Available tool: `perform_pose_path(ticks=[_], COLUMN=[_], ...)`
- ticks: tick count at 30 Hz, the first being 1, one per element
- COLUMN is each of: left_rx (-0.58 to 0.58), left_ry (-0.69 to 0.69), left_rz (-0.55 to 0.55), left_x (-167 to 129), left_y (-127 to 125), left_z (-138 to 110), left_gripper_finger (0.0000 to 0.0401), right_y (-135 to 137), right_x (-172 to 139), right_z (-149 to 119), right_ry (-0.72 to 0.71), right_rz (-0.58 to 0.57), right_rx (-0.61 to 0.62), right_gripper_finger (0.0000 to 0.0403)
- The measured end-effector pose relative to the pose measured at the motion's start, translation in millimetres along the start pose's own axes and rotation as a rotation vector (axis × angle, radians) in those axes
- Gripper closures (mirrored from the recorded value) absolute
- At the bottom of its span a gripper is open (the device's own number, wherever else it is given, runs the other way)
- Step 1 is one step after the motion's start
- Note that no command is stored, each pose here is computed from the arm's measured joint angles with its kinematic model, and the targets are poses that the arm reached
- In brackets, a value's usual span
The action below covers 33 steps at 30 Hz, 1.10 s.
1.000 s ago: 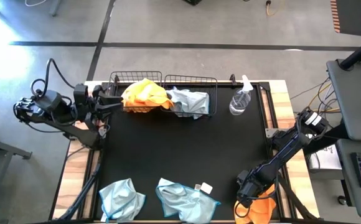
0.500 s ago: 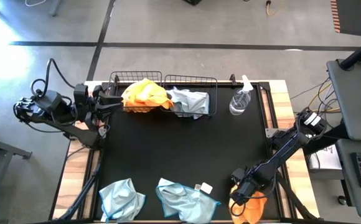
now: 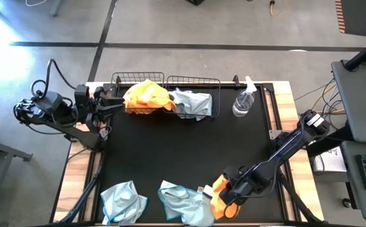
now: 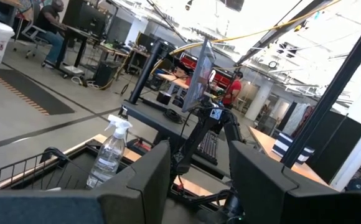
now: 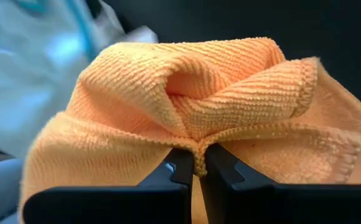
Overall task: Sort microfiber towel by color & place in baskets
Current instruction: Put the yellow microfiber cloth into the left black wire basket
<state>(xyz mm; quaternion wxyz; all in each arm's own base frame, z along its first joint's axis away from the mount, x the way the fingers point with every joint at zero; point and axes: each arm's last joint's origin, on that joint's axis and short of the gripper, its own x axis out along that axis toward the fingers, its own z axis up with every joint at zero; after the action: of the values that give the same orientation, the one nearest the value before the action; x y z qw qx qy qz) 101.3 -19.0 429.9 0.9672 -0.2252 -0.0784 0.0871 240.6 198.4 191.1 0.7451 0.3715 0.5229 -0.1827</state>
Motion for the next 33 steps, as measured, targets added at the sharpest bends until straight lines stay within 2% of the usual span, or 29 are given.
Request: perform_pose_path(ticks=[9, 20, 33], left_rx=[-0.01, -0.008, -0.021], left_ry=[0.01, 0.013, 0.02], left_rz=[-0.023, -0.03, -0.042], left_x=[0.0, 0.0, 0.5], left_y=[-0.7, -0.8, -1.4], left_z=[-0.3, -0.4, -0.8], left_gripper_finger=[0.025, 0.025, 0.025], right_y=[33.8, 71.6, 86.5], right_x=[-33.1, -95.3, -136.5], right_z=[30.2, 60.8, 73.1], right_ry=[-0.11, -0.31, -0.513], right_rz=[0.075, 0.143, 0.135], right_rx=[-0.122, -0.266, -0.363], right_gripper_finger=[0.0394, 0.0394, 0.0394])
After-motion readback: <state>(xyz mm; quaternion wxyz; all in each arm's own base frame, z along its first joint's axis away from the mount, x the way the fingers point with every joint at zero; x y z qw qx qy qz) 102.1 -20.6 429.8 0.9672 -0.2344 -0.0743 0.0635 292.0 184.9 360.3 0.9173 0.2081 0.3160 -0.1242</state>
